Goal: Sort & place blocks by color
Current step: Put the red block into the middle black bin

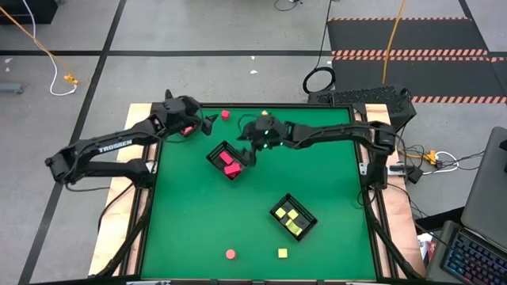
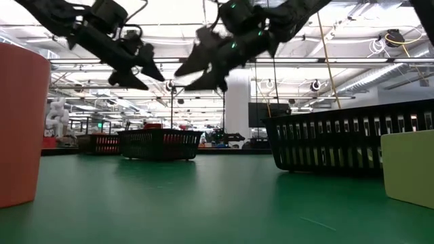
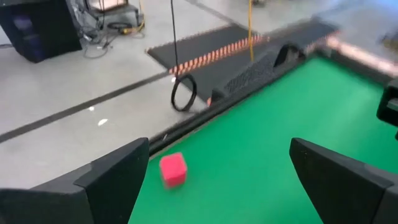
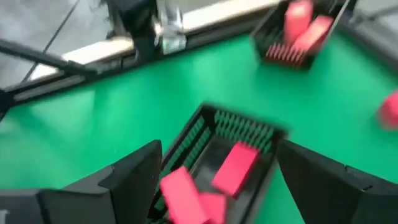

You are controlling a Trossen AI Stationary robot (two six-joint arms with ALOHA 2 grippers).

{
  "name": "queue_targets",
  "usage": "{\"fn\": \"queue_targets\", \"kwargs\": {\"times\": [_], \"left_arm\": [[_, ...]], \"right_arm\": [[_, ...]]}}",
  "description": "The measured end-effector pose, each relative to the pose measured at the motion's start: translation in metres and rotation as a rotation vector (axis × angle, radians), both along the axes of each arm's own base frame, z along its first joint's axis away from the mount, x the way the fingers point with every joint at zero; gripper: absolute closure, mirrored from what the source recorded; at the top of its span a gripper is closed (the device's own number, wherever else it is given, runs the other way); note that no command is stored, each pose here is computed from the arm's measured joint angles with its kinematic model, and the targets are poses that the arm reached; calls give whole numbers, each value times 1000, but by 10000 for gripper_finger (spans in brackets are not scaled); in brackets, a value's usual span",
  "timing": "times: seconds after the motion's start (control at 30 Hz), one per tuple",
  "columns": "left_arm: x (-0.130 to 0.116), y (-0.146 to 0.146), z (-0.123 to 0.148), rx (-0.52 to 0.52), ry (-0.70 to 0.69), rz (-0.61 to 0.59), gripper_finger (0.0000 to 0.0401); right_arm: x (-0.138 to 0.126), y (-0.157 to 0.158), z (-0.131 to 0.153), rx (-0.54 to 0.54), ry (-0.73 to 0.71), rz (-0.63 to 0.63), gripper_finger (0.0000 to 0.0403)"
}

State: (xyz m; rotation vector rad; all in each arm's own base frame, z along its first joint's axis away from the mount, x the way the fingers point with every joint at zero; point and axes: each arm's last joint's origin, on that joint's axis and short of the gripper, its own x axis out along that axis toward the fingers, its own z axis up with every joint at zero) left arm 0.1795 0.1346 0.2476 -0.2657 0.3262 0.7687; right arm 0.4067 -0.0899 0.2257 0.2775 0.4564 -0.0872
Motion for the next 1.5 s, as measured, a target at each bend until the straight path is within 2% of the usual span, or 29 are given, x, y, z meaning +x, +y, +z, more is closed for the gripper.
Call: {"fn": "queue_targets", "kwargs": {"times": [0.07,0.2,0.37,0.6,0.73,0.87,1.1,1.27,1.5], "left_arm": [[10,7,-2,-18,-24,12,11],[32,26,1,-76,24,50,11],[62,53,1,-196,220,62,11],[86,89,-21,-350,386,122,11],[101,105,-38,-382,421,134,11],[108,110,-62,-430,491,137,11],[112,118,-89,-445,555,192,11],[111,121,-90,-382,589,256,11],[114,120,-92,-372,590,252,11]], "right_arm": [[-9,-7,19,-33,-40,-13,97],[-33,-18,60,-89,-110,-40,101],[-62,-20,92,-149,-126,-51,101],[-97,-16,74,-258,-164,-185,101],[-123,-18,73,-324,-257,-326,101],[-148,-17,68,-344,-328,-365,101],[-176,-16,62,-365,-390,-405,101],[-180,-14,58,-362,-386,-407,101],[-180,-13,57,-333,-390,-409,101]]}}
